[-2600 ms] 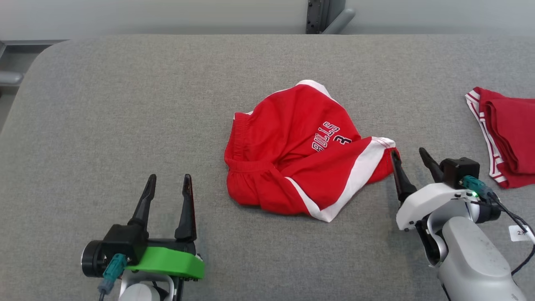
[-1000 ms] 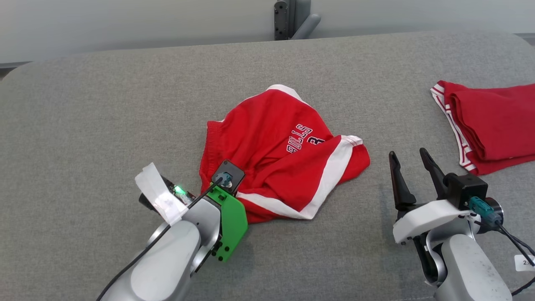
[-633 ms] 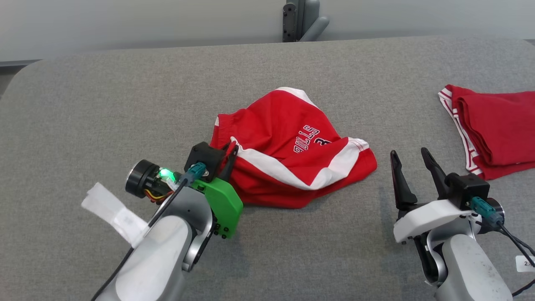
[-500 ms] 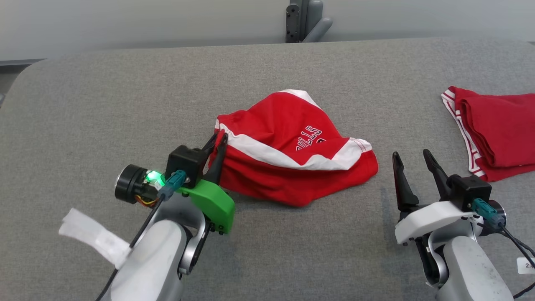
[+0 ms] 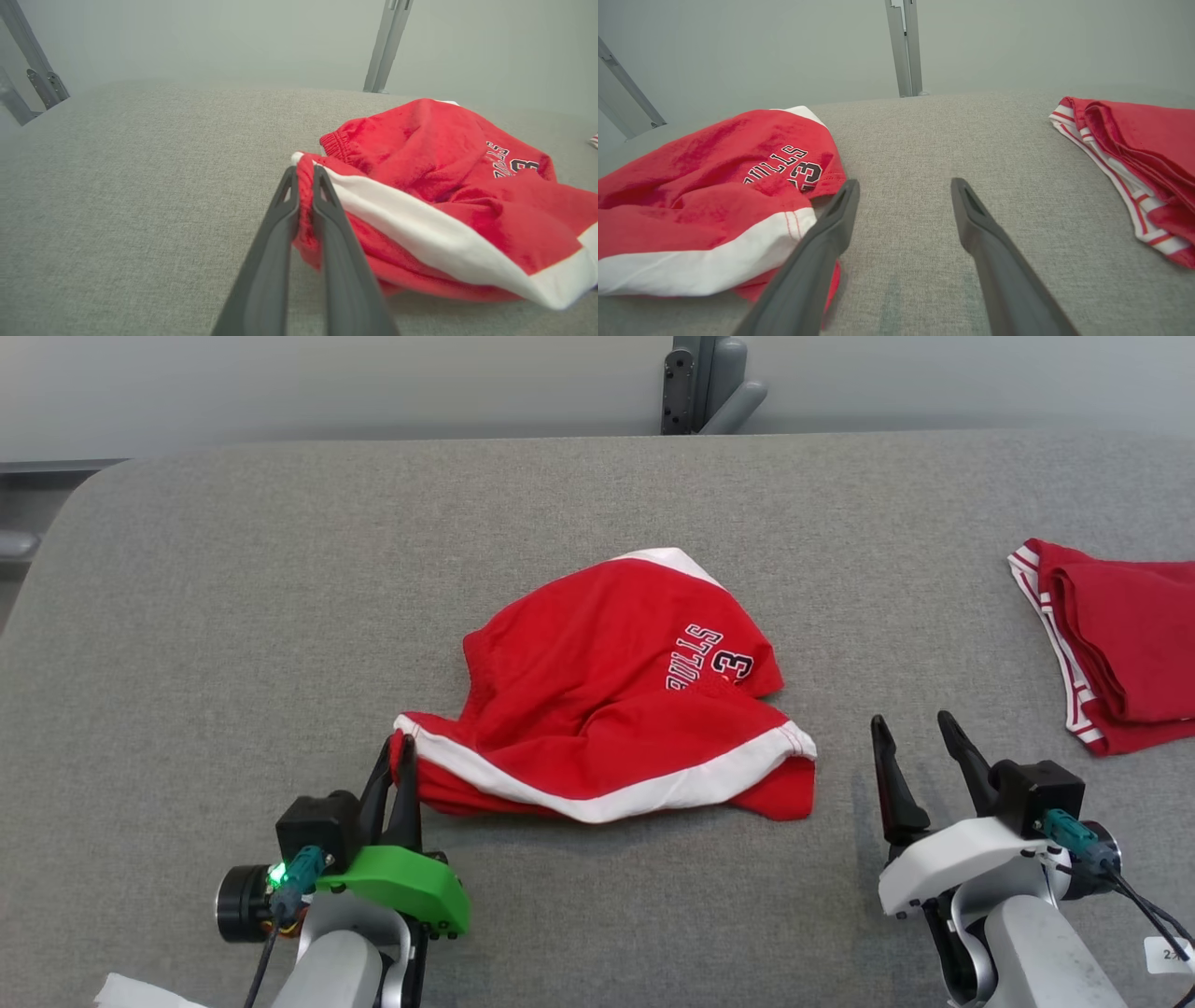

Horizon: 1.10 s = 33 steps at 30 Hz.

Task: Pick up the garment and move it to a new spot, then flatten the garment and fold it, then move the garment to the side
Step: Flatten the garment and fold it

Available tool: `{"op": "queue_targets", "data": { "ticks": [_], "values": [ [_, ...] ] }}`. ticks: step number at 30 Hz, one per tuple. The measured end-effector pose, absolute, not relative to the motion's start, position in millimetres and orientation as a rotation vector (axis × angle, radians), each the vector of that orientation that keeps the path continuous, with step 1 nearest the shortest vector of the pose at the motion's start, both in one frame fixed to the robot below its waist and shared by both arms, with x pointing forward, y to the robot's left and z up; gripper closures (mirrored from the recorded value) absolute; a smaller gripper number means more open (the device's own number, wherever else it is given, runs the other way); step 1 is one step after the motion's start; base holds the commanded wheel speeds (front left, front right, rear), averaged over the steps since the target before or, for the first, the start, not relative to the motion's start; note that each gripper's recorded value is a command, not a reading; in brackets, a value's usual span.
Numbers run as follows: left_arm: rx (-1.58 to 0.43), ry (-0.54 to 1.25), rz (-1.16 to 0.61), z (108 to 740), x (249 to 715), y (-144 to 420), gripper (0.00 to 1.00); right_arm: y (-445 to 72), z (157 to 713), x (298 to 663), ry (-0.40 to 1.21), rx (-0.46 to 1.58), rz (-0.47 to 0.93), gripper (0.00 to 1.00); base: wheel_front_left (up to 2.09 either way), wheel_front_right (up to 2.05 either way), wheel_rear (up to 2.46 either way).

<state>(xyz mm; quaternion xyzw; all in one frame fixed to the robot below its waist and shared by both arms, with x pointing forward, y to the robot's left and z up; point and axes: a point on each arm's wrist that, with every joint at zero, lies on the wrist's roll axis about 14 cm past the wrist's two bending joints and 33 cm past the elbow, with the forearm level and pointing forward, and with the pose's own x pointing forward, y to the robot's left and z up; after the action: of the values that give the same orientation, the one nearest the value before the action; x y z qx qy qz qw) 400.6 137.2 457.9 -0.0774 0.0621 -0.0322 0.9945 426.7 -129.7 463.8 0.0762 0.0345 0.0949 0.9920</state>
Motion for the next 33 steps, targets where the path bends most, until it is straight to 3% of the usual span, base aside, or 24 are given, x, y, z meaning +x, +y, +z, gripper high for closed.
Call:
{"op": "queue_targets", "data": {
  "ticks": [1, 6, 11, 13, 14, 16, 17, 33],
  "values": [
    [-0.170, 0.133, -0.045, 454.4, 400.1, 140.6, 1.00, -129.3, 462.4, 425.6, 0.074, 0.153, 0.191, 0.00, 0.00, 0.00, 0.00],
    [-0.260, 0.133, 0.029, 452.2, 402.7, 155.5, 0.82, -129.8, 460.8, 423.1, 0.079, 0.155, 0.190, 0.00, 0.00, 0.00, 0.00],
    [-0.303, 0.172, 0.061, 436.7, 392.4, 163.4, 0.83, -133.2, 461.2, 420.9, 0.078, 0.158, 0.180, 0.00, 0.00, 0.00, 0.00],
    [-0.305, 0.190, 0.058, 430.7, 389.2, 163.4, 0.77, -134.1, 461.4, 420.1, 0.078, 0.161, 0.177, 0.00, 0.00, 0.00, 0.00],
    [-0.307, 0.197, 0.056, 428.2, 388.0, 163.5, 0.62, -134.5, 461.5, 419.7, 0.078, 0.161, 0.176, 0.00, 0.00, 0.00, 0.00],
    [-0.309, 0.204, 0.054, 425.7, 386.3, 164.0, 0.10, -135.0, 462.1, 419.3, 0.076, 0.162, 0.174, 0.00, 0.00, 0.00, 0.00],
    [-0.311, 0.203, 0.053, 426.1, 386.1, 164.5, 0.00, -135.1, 462.8, 419.1, 0.074, 0.162, 0.174, 0.00, 0.00, 0.00, 0.00],
    [-0.303, 0.022, 0.080, 474.9, 375.1, 189.9, 0.00, -141.7, 503.7, 413.0, -0.054, 0.143, 0.164, 0.00, 0.00, 0.00, 0.00]
  ]
}}
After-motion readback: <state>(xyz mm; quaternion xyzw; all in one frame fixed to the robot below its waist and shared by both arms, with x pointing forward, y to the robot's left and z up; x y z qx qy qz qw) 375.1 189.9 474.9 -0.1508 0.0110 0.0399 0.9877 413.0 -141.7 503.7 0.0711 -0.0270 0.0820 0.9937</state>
